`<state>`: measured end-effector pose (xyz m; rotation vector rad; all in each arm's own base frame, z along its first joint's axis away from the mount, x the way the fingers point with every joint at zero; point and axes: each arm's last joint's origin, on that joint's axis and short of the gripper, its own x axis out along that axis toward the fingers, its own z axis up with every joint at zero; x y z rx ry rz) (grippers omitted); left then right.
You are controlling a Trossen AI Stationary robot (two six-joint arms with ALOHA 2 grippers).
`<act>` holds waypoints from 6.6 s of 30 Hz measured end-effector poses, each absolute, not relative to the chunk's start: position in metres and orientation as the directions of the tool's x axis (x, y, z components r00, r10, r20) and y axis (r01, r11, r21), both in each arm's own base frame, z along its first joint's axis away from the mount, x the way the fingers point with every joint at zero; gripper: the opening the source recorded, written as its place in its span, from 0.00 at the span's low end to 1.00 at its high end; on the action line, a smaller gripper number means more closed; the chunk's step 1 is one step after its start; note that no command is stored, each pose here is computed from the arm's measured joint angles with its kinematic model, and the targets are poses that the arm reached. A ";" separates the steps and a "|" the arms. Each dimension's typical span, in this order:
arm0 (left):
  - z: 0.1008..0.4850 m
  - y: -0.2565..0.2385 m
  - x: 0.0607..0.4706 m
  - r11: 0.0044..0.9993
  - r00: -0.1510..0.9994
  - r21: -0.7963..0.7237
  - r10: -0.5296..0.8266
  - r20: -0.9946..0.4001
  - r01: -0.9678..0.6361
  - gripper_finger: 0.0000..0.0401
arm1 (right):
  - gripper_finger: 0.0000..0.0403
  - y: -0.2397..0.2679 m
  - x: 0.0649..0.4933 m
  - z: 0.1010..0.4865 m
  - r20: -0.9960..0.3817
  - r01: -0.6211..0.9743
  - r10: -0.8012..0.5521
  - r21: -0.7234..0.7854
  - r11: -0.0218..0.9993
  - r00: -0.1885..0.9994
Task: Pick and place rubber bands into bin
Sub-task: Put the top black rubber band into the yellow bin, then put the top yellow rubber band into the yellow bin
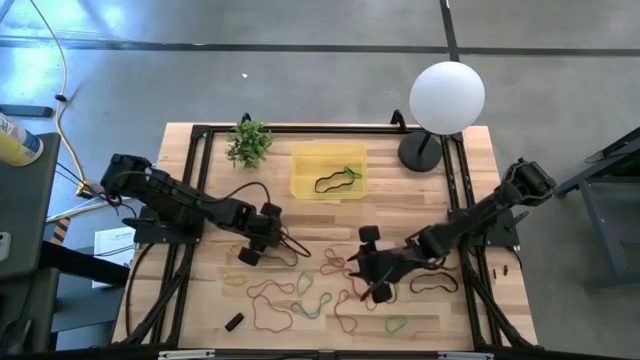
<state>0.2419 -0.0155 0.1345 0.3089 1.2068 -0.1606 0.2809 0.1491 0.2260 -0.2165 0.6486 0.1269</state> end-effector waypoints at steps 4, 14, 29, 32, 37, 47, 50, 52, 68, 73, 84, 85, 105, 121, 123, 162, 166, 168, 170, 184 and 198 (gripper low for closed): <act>0.131 -0.016 0.244 0.948 0.350 0.142 0.034 -0.936 0.286 0.31 | 0.37 0.152 0.278 0.226 -0.611 -0.182 0.039 -0.175 0.968 0.791; 0.130 -0.015 0.244 0.945 0.348 0.154 0.046 -0.936 0.289 0.07 | 0.36 0.155 0.277 0.226 -0.605 -0.159 0.011 -0.191 0.969 0.796; 0.161 -0.015 0.272 0.914 0.468 0.279 0.117 -0.876 0.294 0.01 | 0.33 0.149 0.270 0.218 -0.667 -0.091 -0.075 -0.211 0.973 0.742; 0.180 -0.015 0.285 0.887 0.524 0.345 0.146 -0.839 0.307 0.01 | 0.33 0.146 0.267 0.215 -0.692 -0.051 -0.119 -0.220 0.974 0.712; 0.216 -0.010 0.305 0.822 0.604 0.489 0.237 -0.761 0.293 0.00 | 0.33 0.145 0.261 0.211 -0.709 -0.005 -0.176 -0.246 0.969 0.683; 0.274 0.051 0.322 0.787 0.661 0.599 0.371 -0.652 0.148 0.00 | 0.33 0.147 0.257 0.211 -0.700 0.028 -0.222 -0.278 0.960 0.679; 0.280 0.076 0.319 0.788 0.643 0.609 0.420 -0.640 0.092 0.00 | 0.33 0.148 0.256 0.211 -0.694 0.034 -0.236 -0.292 0.956 0.681; 0.281 0.092 0.315 0.791 0.626 0.609 0.448 -0.639 0.056 0.00 | 0.33 0.147 0.256 0.211 -0.690 0.039 -0.243 -0.297 0.954 0.682; 0.261 0.171 0.302 0.882 0.652 0.471 0.372 -0.661 -0.025 0.00 | 0.33 0.145 0.257 0.211 -0.668 0.068 -0.289 -0.336 0.939 0.686; 0.237 0.182 0.315 0.900 0.661 0.437 0.328 -0.675 -0.001 0.00 | 0.33 0.143 0.257 0.211 -0.667 0.078 -0.296 -0.337 0.938 0.684; 0.188 0.195 0.334 0.918 0.613 0.396 0.319 -0.723 -0.011 0.02 | 0.33 0.143 0.257 0.211 -0.662 0.085 -0.307 -0.346 0.934 0.684; 0.187 0.195 0.334 0.919 0.609 0.394 0.318 -0.726 -0.010 0.02 | 0.33 0.143 0.257 0.211 -0.662 0.085 -0.308 -0.347 0.934 0.684; 0.228 0.176 0.319 0.952 0.565 0.271 0.149 -0.812 0.138 0.38 | 0.33 0.137 0.259 0.211 -0.646 0.118 -0.354 -0.380 0.918 0.676; 0.310 0.042 0.271 0.895 0.388 0.339 0.213 -0.896 0.289 0.32 | 0.33 0.113 0.272 0.212 -0.648 0.140 -0.394 -0.407 0.902 0.652; 0.313 0.025 0.264 0.892 0.359 0.346 0.233 -0.904 0.291 0.32 | 0.33 0.111 0.273 0.212 -0.652 0.135 -0.391 -0.408 0.903 0.649; 0.193 -0.085 0.182 0.909 0.086 0.215 0.262 -0.961 -0.358 0.32 | 0.33 0.082 0.292 0.215 -0.671 0.063 -0.328 -0.387 0.920 0.665; 0.186 -0.084 0.179 0.908 0.122 0.185 0.247 -0.961 -0.376 0.32 | 0.33 0.078 0.295 0.216 -0.674 0.048 -0.298 -0.363 0.931 0.676; 0.181 -0.082 0.176 0.904 0.124 0.179 0.244 -0.962 -0.387 0.32 | 0.33 0.078 0.296 0.216 -0.676 0.036 -0.280 -0.351 0.936 0.682; 0.174 -0.080 0.172 0.900 0.110 0.184 0.245 -0.963 -0.396 0.32 | 0.33 0.078 0.297 0.216 -0.677 0.021 -0.269 -0.351 0.936 0.685; 0.149 -0.072 0.155 0.895 0.154 0.118 0.201 -0.967 -0.430 0.32 | 0.33 0.079 0.298 0.218 -0.671 0.000 -0.245 -0.343 0.939 0.700; 0.129 -0.067 0.144 0.889 0.204 0.056 0.165 -0.965 -0.455 0.32 | 0.33 0.079 0.299 0.219 -0.660 0.000 -0.241 -0.342 0.940 0.711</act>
